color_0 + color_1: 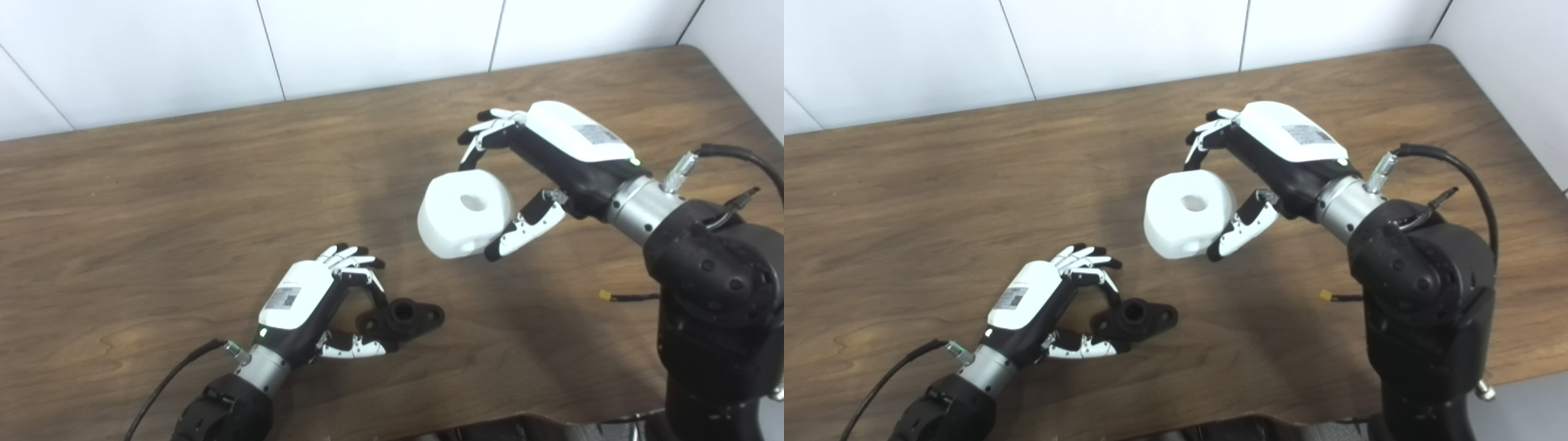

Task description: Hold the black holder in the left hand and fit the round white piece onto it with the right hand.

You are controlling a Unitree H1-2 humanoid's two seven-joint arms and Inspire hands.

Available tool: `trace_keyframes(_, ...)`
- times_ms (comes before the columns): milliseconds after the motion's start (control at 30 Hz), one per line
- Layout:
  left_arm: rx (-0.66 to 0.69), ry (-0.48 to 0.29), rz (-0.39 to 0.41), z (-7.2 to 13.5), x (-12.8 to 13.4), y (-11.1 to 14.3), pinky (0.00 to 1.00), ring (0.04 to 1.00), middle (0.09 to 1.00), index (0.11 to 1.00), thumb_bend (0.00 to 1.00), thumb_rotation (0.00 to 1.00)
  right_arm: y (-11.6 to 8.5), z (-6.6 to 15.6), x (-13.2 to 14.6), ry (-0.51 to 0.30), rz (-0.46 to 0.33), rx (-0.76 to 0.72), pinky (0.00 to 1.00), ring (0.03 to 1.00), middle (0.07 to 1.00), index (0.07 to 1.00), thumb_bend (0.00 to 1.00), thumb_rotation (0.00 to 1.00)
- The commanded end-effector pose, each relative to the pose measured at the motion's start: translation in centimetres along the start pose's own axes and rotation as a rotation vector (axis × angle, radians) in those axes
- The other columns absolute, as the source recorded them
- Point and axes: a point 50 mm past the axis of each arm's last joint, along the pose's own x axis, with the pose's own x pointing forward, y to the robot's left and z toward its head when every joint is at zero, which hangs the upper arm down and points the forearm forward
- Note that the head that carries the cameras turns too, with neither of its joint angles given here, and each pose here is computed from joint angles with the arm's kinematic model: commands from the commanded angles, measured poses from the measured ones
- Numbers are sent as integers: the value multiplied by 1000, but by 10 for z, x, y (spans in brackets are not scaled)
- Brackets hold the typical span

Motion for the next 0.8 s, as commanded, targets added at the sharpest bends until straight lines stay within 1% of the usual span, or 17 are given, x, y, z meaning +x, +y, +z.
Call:
trace_keyframes(0, 2, -4, -26, 4, 1, 0, 930, 892, 810, 485, 520, 59, -2, 8, -2, -43, -13, -46, 963, 945, 827, 484, 519, 143)
trace_keyframes(167, 3, -6, -28, 6, 2, 2, 929, 891, 810, 485, 520, 59, 8, 15, -2, -67, 0, -48, 960, 943, 830, 484, 518, 147)
trace_keyframes(267, 6, -1, -35, 8, 2, 3, 937, 897, 813, 485, 520, 59, 14, 18, -3, -83, 16, -43, 984, 947, 834, 484, 518, 147)
trace_keyframes(533, 6, -4, -38, 10, 4, 3, 940, 897, 812, 484, 520, 58, 24, 26, -2, -118, 58, -63, 1000, 941, 830, 483, 518, 147)
trace_keyframes(633, 11, 2, -45, 10, 4, 2, 942, 899, 815, 484, 520, 59, 28, 29, -2, -118, 65, -72, 965, 929, 825, 483, 518, 147)
trace_keyframes(767, 14, 3, -40, 11, 5, 2, 940, 897, 814, 484, 521, 58, 31, 32, -2, -119, 74, -69, 959, 930, 823, 483, 520, 146)
